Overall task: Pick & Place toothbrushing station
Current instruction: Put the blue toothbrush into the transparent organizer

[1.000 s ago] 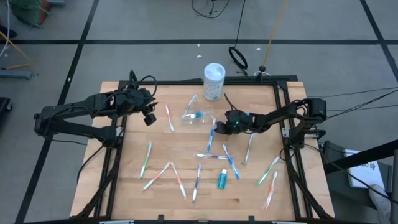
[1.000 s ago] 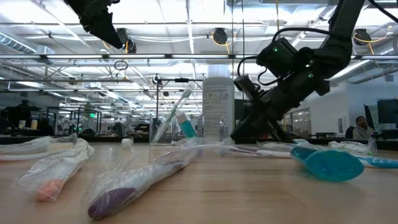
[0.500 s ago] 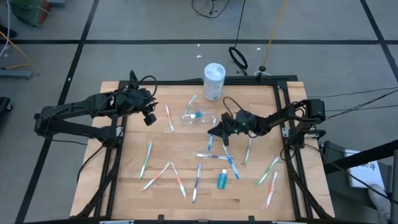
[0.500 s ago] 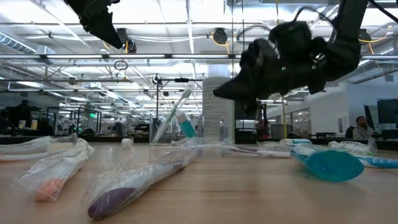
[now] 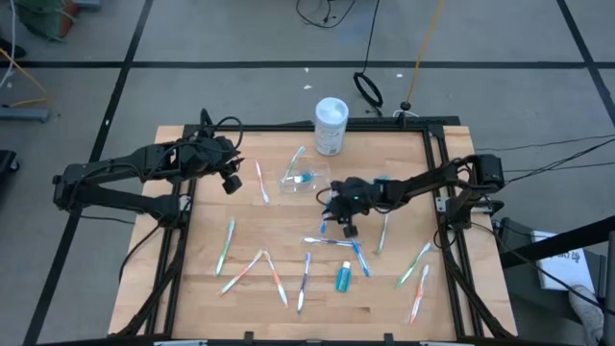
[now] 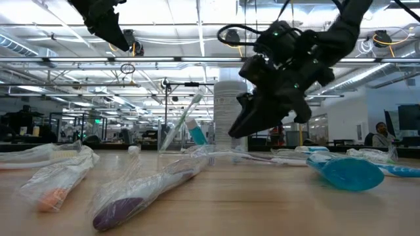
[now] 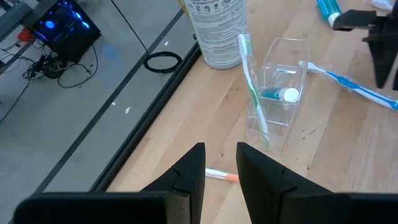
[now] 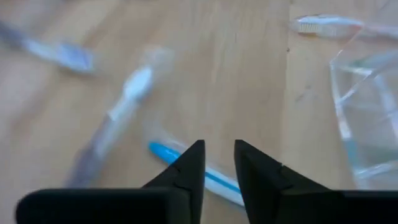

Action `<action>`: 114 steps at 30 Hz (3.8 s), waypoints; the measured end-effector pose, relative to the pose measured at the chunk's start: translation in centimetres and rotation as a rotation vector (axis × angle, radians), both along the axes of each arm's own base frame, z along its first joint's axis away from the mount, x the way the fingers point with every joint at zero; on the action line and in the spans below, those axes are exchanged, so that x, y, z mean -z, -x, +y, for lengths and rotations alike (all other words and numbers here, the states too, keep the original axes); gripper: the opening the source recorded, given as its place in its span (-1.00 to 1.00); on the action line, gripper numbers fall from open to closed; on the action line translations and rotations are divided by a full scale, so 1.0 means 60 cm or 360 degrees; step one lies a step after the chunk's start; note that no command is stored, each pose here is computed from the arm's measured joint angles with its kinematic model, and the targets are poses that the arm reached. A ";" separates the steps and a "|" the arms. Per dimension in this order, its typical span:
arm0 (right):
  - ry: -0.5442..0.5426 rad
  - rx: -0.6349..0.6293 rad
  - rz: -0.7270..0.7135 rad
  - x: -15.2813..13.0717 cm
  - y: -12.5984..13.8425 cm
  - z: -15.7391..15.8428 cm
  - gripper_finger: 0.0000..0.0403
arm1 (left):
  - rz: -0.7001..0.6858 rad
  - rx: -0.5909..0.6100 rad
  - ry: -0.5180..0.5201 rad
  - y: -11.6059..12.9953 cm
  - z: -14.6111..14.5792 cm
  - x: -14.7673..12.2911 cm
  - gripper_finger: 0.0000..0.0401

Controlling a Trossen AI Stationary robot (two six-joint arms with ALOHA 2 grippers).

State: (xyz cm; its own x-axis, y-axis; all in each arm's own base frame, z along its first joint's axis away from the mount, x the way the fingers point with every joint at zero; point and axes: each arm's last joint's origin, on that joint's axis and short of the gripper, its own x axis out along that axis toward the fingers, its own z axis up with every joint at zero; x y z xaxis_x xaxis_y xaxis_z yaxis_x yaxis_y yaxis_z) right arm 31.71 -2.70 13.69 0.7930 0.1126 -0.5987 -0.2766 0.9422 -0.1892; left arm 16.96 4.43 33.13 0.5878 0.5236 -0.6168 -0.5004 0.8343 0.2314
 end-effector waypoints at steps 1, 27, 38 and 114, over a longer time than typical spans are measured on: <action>0.0071 -0.0022 0.0009 -0.004 -0.004 -0.001 -0.53 | -0.0001 0.0000 0.0000 0.000 0.000 0.000 -0.52; 0.0421 -0.0179 0.0292 0.040 -0.017 -0.006 -0.07 | 0.0020 0.0025 -0.0024 0.000 0.000 0.000 -0.52; 0.0259 -0.0058 0.0346 0.049 -0.016 -0.002 -0.86 | 0.0020 0.0025 -0.0024 0.000 0.000 0.000 -0.52; 0.2373 -0.0833 -0.0317 -0.070 -0.021 0.193 -0.91 | -0.0602 0.0846 0.0803 -0.314 -0.038 0.165 -0.16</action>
